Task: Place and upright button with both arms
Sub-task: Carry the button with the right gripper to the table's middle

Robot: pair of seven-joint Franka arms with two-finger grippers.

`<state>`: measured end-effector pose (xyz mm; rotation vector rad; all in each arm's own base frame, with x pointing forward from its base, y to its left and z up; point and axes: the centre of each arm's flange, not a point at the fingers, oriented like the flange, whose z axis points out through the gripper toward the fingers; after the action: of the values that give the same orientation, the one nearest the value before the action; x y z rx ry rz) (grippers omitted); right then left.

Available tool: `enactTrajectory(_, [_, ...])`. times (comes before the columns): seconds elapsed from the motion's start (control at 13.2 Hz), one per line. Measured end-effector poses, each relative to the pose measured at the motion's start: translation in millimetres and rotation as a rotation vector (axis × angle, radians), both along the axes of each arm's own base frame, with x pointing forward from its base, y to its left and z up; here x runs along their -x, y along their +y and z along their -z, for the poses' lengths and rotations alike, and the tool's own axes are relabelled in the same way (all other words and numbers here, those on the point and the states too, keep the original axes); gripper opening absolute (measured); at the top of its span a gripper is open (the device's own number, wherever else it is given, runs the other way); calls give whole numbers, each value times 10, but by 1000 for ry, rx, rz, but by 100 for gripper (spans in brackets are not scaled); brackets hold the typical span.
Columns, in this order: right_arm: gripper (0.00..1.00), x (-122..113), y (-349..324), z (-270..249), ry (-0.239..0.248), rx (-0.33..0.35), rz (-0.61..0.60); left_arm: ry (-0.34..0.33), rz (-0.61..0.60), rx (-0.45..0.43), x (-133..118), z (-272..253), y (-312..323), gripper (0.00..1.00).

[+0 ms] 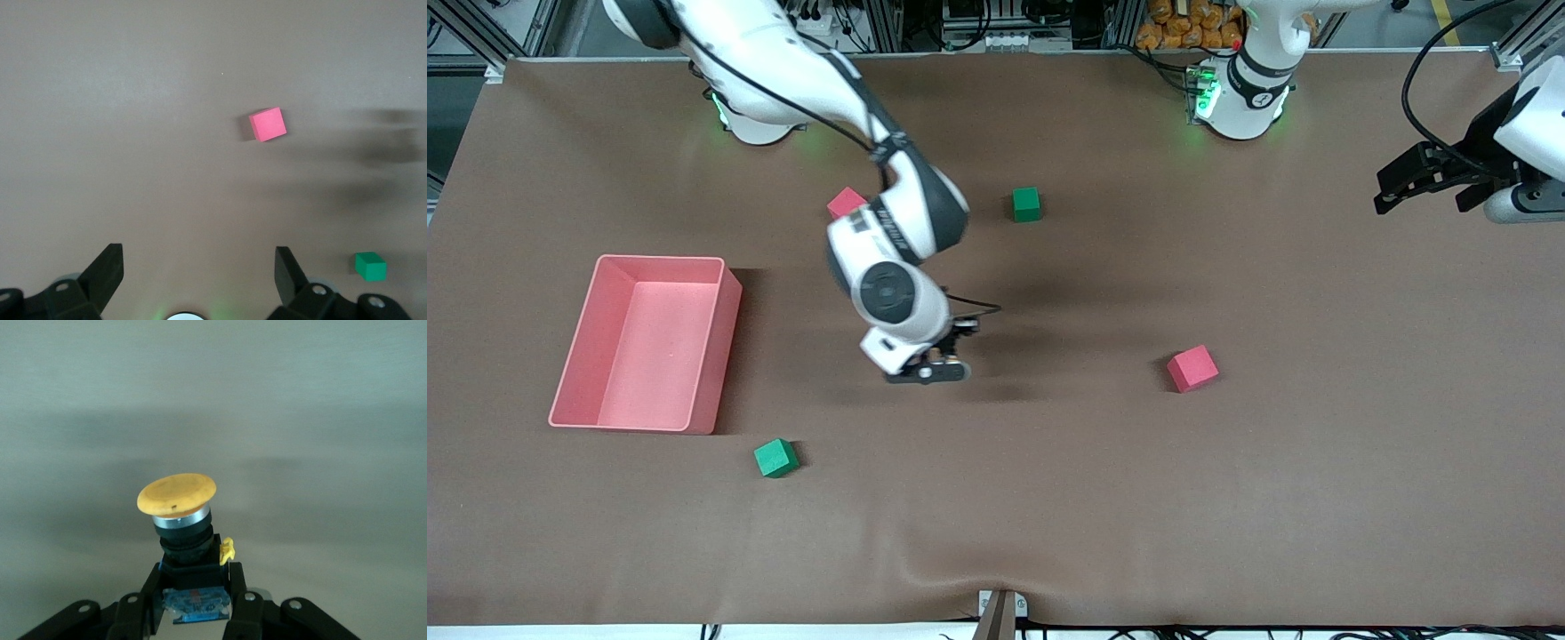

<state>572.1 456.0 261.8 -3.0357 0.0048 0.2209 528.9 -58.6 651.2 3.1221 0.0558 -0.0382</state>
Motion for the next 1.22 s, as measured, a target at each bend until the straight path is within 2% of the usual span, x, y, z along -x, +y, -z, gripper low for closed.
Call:
enactTrajectory(0.15, [41,140,330,107,-18,-39,40,0,0,0,0,1,0,100])
enactTrajectory(0.38, [41,251,620,131,-20,-65,93,0,0,0,0,0,0,100])
enactTrajectory(0.53, [41,285,768,234,-21,-69,137,0,1,0,0,1,0,100])
enactTrajectory(0.91, [43,323,852,513,-9,-56,145,0,13,0,0,1,0,100])
enactTrajectory(0.99, [51,341,865,530,-7,-54,143,0,14,0,0,2,0,100])
enactTrajectory(1.22, [86,378,913,520,-10,-55,135,0,16,0,-1,3,-2,100])
